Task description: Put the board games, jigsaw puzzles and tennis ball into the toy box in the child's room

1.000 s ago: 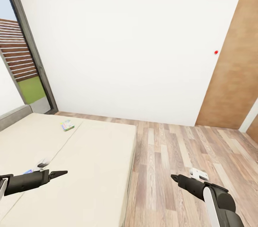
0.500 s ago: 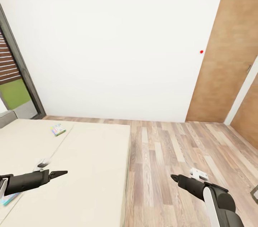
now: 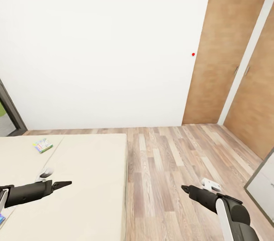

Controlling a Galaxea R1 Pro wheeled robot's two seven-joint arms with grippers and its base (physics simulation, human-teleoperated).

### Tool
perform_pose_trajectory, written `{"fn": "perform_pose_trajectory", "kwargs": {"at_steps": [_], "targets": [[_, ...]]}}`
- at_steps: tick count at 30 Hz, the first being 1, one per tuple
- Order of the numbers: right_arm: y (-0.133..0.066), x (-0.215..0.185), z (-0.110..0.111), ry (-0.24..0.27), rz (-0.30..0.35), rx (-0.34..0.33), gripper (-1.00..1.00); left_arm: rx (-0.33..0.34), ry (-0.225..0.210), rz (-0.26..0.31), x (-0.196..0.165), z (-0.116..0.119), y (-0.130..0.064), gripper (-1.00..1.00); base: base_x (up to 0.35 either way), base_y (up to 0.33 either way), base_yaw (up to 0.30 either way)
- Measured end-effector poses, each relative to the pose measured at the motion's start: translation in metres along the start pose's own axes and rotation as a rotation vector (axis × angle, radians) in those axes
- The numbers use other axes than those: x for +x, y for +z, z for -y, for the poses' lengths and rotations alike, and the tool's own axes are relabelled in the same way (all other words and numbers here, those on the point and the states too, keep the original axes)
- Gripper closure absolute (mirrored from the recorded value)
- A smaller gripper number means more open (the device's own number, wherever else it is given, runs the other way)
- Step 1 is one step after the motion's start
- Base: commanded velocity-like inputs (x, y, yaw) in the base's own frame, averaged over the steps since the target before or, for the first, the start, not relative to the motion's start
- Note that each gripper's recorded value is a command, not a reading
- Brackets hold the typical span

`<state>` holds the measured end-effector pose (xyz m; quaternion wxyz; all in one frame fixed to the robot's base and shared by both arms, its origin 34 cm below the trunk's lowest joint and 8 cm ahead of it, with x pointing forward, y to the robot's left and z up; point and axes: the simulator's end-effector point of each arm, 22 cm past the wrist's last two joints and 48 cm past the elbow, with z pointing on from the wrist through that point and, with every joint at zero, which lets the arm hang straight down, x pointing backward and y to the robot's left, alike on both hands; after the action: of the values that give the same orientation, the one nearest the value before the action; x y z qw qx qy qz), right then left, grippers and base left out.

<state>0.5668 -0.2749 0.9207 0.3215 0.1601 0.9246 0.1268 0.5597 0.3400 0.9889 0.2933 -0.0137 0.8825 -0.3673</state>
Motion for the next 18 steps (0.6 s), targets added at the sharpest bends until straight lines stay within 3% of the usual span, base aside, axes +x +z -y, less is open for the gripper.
{"fn": "perform_pose_trajectory", "kwargs": {"at_steps": [6, 18], "targets": [[0.0000, 0.0000, -0.0002, -0.001, 0.000, 0.001, -1.00, 0.000, 0.000, 0.000, 0.0001, -0.0001, -0.0001, -1.00, 0.000, 0.115, -0.117], [0.0001, 0.0001, -0.0009, -0.002, 0.000, 0.000, -1.00, 0.000, 0.000, 0.000, 0.0001, -0.0001, -0.0001, -1.00, -0.037, 0.080, -0.012]]}}
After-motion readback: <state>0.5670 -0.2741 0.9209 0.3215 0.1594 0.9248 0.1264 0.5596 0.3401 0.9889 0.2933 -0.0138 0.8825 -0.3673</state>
